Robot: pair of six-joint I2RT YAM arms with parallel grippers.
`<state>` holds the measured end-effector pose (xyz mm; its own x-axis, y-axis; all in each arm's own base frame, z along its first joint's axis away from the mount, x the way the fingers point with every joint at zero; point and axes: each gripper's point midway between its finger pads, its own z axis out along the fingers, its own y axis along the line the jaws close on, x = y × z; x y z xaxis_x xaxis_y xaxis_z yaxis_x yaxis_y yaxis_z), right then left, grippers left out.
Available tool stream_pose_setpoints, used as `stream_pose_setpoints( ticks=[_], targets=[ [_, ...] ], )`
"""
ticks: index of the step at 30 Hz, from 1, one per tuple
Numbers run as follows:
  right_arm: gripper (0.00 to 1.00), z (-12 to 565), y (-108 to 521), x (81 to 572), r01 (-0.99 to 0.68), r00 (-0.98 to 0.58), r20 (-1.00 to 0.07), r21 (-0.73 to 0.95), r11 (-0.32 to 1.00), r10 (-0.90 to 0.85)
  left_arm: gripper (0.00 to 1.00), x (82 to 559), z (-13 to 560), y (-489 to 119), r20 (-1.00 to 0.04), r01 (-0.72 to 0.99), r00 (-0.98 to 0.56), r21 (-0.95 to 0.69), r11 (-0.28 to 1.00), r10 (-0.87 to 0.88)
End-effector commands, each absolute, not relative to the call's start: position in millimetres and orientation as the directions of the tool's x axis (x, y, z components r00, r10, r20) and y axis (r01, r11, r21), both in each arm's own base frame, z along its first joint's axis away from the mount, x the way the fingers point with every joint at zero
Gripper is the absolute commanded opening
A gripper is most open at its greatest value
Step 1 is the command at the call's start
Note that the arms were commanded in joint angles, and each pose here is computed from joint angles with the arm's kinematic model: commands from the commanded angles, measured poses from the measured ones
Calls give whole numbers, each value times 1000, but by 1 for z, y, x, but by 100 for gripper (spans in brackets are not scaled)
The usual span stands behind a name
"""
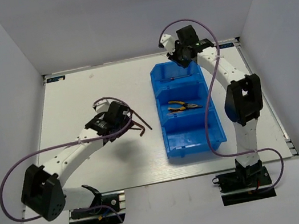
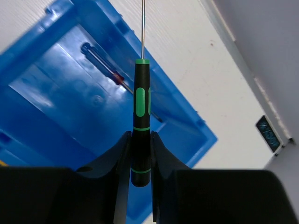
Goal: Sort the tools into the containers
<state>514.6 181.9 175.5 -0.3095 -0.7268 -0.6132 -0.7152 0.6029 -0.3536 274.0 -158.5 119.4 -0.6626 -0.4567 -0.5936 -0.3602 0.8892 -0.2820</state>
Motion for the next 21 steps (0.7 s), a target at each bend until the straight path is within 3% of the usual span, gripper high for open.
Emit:
stream_pose_setpoints(
  ticks=[1, 10, 11, 12, 14, 15, 20, 21],
  targets=[
    [0, 186, 181, 521, -771, -174, -599, -411, 487, -782, 79, 285, 120, -166, -561, -411, -651, -306, 859, -511],
    [0, 158, 163, 498, -873, -67, -571, -363, 325, -818, 80, 302, 89, -172, -471, -497, -653, -324, 805, -593],
    [4, 156, 163, 498, -873, -64, -564, -367, 320, -823, 80, 301, 85, -174, -459, -498, -664, -317, 807, -590],
    [15, 152, 160, 499, -878, -65, -553, -364, 310, -831, 80, 306, 85, -173, -460, -507, -655, -322, 800, -600],
    [70, 154, 154, 501, -870, -99, -550, -357, 340, -829, 80, 312, 80, -175, -446, -516, -661, -315, 797, -604],
    [90, 157, 151, 501, -868, -110, -558, -350, 354, -822, 80, 315, 80, -176, -446, -516, -661, -313, 797, -603],
    [90, 200, 147, 487, -848, -146, -661, -300, 437, -736, 75, 329, 74, -174, -442, -545, -662, -271, 793, -606],
    [87, 206, 147, 482, -843, -171, -684, -271, 465, -709, 71, 332, 72, -176, -441, -546, -663, -267, 794, -605]
  ],
)
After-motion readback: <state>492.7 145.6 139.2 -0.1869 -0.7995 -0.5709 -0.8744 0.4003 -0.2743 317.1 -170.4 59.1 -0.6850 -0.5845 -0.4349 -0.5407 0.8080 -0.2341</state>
